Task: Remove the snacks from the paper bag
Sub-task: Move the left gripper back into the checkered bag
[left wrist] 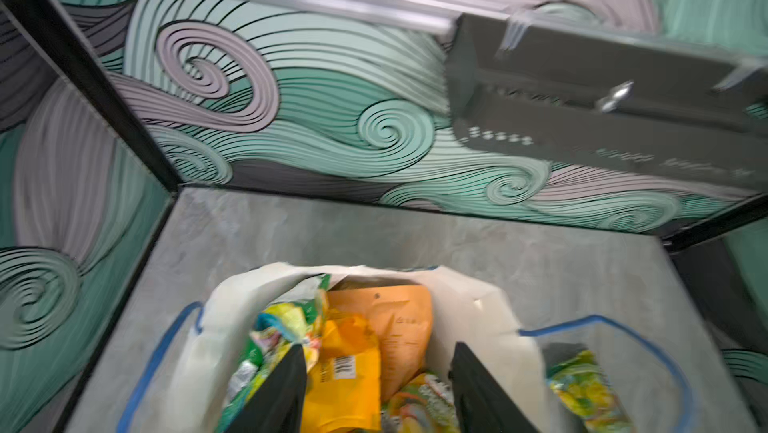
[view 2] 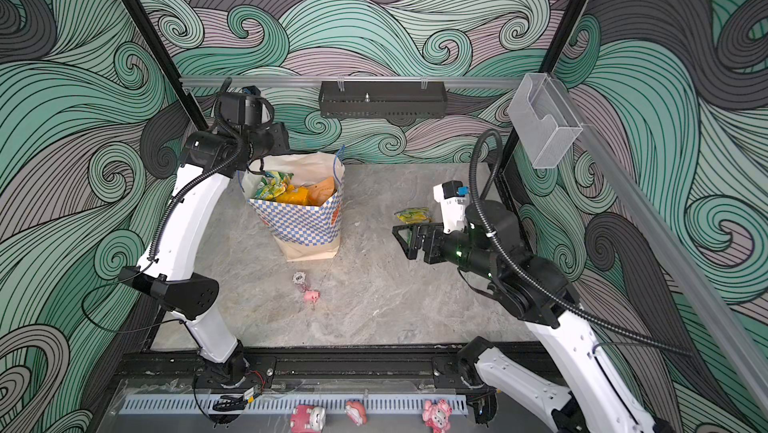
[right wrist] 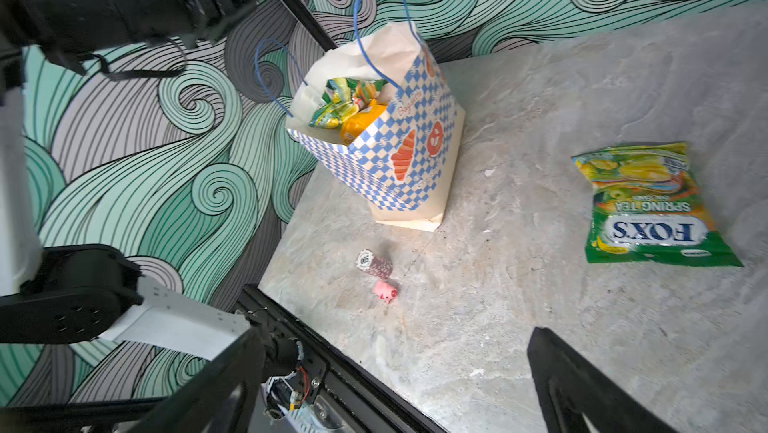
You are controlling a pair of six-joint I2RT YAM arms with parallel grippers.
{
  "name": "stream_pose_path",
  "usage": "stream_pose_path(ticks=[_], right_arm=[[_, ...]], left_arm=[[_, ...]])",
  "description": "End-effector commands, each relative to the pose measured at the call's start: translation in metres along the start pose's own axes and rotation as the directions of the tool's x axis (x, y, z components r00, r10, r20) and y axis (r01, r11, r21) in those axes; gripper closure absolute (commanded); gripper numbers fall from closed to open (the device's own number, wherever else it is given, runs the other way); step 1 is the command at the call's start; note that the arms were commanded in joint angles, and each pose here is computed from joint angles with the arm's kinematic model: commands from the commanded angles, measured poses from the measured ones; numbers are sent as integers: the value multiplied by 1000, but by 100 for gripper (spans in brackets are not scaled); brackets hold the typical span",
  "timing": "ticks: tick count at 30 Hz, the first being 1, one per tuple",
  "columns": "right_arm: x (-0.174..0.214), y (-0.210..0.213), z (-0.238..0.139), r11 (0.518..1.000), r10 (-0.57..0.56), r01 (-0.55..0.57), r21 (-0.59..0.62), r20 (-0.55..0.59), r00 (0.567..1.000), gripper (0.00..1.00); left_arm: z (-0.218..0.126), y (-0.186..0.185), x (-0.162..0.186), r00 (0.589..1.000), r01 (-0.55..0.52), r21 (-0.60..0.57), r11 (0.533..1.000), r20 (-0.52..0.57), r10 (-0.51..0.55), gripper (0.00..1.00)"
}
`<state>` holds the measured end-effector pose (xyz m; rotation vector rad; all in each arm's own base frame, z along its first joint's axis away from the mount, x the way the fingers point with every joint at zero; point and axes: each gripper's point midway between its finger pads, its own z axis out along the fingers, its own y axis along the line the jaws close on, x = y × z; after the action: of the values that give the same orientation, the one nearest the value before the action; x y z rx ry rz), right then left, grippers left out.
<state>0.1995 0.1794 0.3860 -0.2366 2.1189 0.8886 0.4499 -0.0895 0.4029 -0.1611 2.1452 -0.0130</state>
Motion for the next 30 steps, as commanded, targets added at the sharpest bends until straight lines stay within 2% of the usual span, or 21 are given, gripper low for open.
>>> stream_pose_path(ticks=[1, 7, 18, 26, 30], right_arm=[[-15, 24, -3, 995, -14, 17, -101, 35, 999, 1], [-30, 22, 2, 997, -9, 15, -73, 87, 996, 1], [-23, 7, -7, 1000, -11, 12, -11, 110, 994, 1], [-21, 3, -11, 999, -35, 34, 13, 110, 993, 1], [-22, 3, -11, 997, -72, 70, 30, 97, 993, 1]], left_arm=[[22, 38, 38, 983, -128, -155, 980, -151, 104, 42], [48, 49, 61, 966, -193, -202, 960, -209, 150, 42], [107, 63, 90, 945, -250, -314, 916, -286, 159, 42], [131, 67, 107, 932, -266, -315, 911, -327, 159, 27], [139, 67, 120, 923, -266, -297, 917, -355, 152, 27]])
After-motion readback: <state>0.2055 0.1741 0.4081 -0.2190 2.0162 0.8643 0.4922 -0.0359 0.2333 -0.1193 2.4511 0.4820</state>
